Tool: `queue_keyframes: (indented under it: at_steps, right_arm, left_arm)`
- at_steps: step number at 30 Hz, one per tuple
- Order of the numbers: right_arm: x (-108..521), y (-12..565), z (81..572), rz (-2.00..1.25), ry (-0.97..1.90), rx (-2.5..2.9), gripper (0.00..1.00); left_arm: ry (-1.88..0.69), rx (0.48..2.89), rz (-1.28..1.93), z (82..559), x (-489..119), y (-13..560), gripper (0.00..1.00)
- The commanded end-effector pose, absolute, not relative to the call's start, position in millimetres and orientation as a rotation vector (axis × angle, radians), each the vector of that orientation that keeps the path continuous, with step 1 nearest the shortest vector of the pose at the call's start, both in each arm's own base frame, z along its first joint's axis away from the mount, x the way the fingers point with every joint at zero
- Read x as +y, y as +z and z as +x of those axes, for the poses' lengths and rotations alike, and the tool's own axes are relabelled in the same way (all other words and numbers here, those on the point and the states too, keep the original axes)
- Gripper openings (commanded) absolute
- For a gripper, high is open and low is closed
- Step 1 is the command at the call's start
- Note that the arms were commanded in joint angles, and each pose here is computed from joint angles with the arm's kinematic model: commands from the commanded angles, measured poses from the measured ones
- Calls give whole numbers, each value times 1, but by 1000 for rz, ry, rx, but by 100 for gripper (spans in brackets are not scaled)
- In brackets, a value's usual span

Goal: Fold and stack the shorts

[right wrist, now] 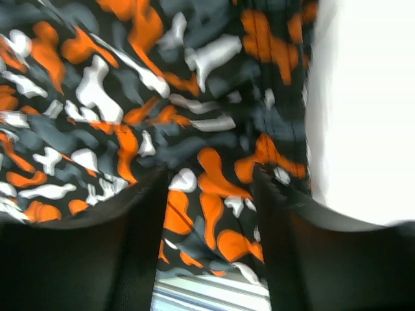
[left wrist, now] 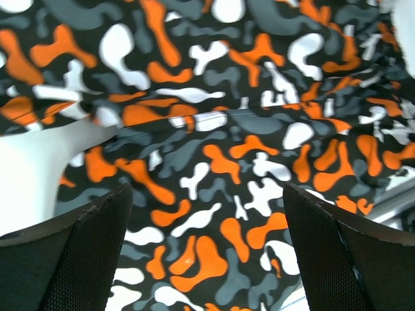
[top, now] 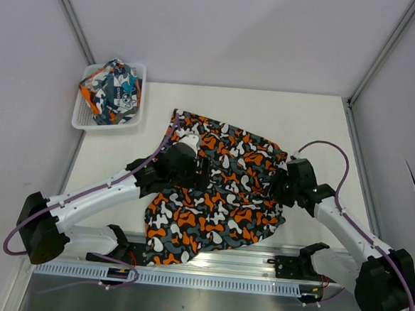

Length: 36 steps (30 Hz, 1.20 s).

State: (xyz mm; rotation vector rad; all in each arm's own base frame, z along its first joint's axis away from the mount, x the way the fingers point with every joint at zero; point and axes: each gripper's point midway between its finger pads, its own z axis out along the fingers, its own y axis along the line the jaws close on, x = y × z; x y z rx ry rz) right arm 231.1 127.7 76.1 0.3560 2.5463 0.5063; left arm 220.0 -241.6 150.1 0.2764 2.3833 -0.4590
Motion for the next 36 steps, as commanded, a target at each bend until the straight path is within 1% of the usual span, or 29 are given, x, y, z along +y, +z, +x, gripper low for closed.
queue_keyframes:
  at_steps: [1,2,3,4,7,10,15,20,23,25,26,28,29,31,33,36]
  right_arm:
    - [111,66,215,478,347,2536,51]
    - [106,56,206,510,311,2557,47]
    - [103,52,202,551,290,2558,42]
    - [100,48,200,612,268,2544,39]
    - [96,29,191,687,241,2556,36]
    - [103,20,195,695,272,2555,35]
    - [107,5,210,711,228,2597,31]
    - [105,-3,241,773,272,2612,29]
    - [91,11,278,827,291,2547,29]
    - [75,12,306,880,250,2528,29]
    - [74,22,316,872,250,2502,29]
    - [57,14,331,934,203,2518,29]
    - [55,24,350,941,233,2492,29]
    - [39,17,364,1004,242,2495,29]
    - [38,24,381,997,293,2487,29]
    - [38,29,390,958,294,2495,39]
  left_arm:
    - [-462,2390,212,225,-223,148,98]
    - [-460,2405,205,224,-218,141,98]
    - [-469,2405,195,226,-215,141,98]
    - [-481,2405,173,228,-211,140,98]
    - [-468,2405,144,231,-202,136,98]
    - [-469,2406,127,232,-198,134,98]
    - [-447,2438,101,238,-192,119,98]
    - [-465,2447,22,249,-181,109,98]
    - [-467,2424,-25,257,-174,114,98]
    - [-459,2407,-52,264,-169,119,99]
    - [-461,2400,-59,266,-169,121,99]
    - [-464,2394,-67,269,-168,124,98]
    - [-468,2397,-69,268,-168,123,98]
    - [-488,2399,-75,265,-169,120,99]
    - [-518,2408,-81,260,-172,111,98]
    - [-578,2426,-92,250,-176,94,99]
